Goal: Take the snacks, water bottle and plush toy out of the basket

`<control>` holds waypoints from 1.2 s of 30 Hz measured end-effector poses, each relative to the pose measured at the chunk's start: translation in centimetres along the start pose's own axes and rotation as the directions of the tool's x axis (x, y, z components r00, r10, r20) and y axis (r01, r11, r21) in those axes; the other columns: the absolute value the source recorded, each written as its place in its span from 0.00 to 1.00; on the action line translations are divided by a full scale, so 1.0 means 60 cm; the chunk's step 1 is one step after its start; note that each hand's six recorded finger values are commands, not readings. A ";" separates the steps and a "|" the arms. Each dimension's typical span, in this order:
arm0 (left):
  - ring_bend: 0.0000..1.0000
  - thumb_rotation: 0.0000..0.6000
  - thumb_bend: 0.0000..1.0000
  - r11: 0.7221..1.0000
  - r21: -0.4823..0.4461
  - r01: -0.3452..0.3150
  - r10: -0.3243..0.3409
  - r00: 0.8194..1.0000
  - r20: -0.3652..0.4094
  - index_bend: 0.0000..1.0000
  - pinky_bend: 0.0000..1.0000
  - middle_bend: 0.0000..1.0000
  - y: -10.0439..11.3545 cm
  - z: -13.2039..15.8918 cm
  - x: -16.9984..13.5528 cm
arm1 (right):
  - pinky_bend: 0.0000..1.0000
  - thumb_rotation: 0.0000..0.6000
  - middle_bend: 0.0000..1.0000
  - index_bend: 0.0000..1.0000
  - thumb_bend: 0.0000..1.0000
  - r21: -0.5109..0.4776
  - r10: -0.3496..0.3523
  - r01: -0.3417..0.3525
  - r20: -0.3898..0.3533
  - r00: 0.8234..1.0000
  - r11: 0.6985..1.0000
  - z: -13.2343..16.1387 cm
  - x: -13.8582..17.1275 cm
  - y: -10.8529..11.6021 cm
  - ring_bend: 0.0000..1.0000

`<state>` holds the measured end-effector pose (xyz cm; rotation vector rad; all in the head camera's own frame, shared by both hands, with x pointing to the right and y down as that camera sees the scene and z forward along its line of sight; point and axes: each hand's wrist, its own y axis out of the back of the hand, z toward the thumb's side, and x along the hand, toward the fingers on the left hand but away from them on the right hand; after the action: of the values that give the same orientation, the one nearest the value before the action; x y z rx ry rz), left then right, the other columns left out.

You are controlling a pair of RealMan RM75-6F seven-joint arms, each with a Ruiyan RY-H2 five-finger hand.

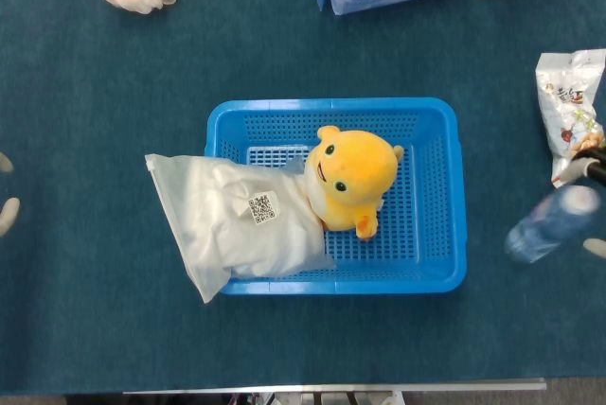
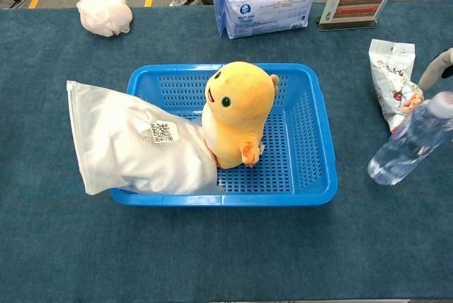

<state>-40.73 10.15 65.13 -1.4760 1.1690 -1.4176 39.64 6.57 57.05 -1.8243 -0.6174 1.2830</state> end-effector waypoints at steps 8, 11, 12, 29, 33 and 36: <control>0.33 1.00 0.25 1.000 -0.002 0.001 -0.001 1.000 0.000 0.43 0.52 0.38 -0.002 -0.001 0.001 | 0.48 1.00 0.28 0.25 0.00 -0.012 -0.042 0.042 -0.032 0.999 0.999 0.009 -0.006 0.014 0.24; 0.33 1.00 0.25 1.000 -0.003 0.004 -0.004 1.000 -0.001 0.43 0.52 0.38 -0.003 -0.002 0.001 | 0.48 1.00 0.28 0.25 0.00 -0.015 -0.081 0.080 -0.056 0.995 0.997 0.015 -0.016 0.021 0.24; 0.33 1.00 0.25 1.000 -0.004 0.004 -0.004 1.000 -0.001 0.43 0.52 0.38 -0.004 -0.002 0.000 | 0.48 1.00 0.28 0.25 0.00 -0.013 -0.098 0.097 -0.067 0.993 0.995 0.017 -0.021 0.023 0.24; 0.33 1.00 0.25 1.000 -0.020 0.004 -0.005 1.000 -0.027 0.43 0.52 0.38 -0.003 -0.022 -0.010 | 0.25 1.00 0.23 0.25 0.00 -0.048 -0.215 0.212 -0.336 0.917 0.976 0.107 -0.152 0.026 0.16; 0.33 1.00 0.25 1.000 -0.021 0.001 -0.002 0.999 -0.038 0.43 0.52 0.38 0.000 -0.029 -0.014 | 0.24 1.00 0.23 0.25 0.00 -0.071 -0.215 0.203 -0.380 0.900 0.977 0.126 -0.189 0.016 0.15; 0.33 1.00 0.25 1.000 -0.020 0.005 -0.005 0.999 -0.044 0.43 0.52 0.38 -0.001 -0.034 -0.017 | 0.24 1.00 0.23 0.25 0.00 -0.098 -0.200 0.175 -0.410 0.890 0.980 0.140 -0.209 0.011 0.14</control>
<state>-42.71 11.26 65.08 -1.4686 1.2106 -1.4528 27.20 -0.55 61.89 -1.9551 -0.5782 0.7178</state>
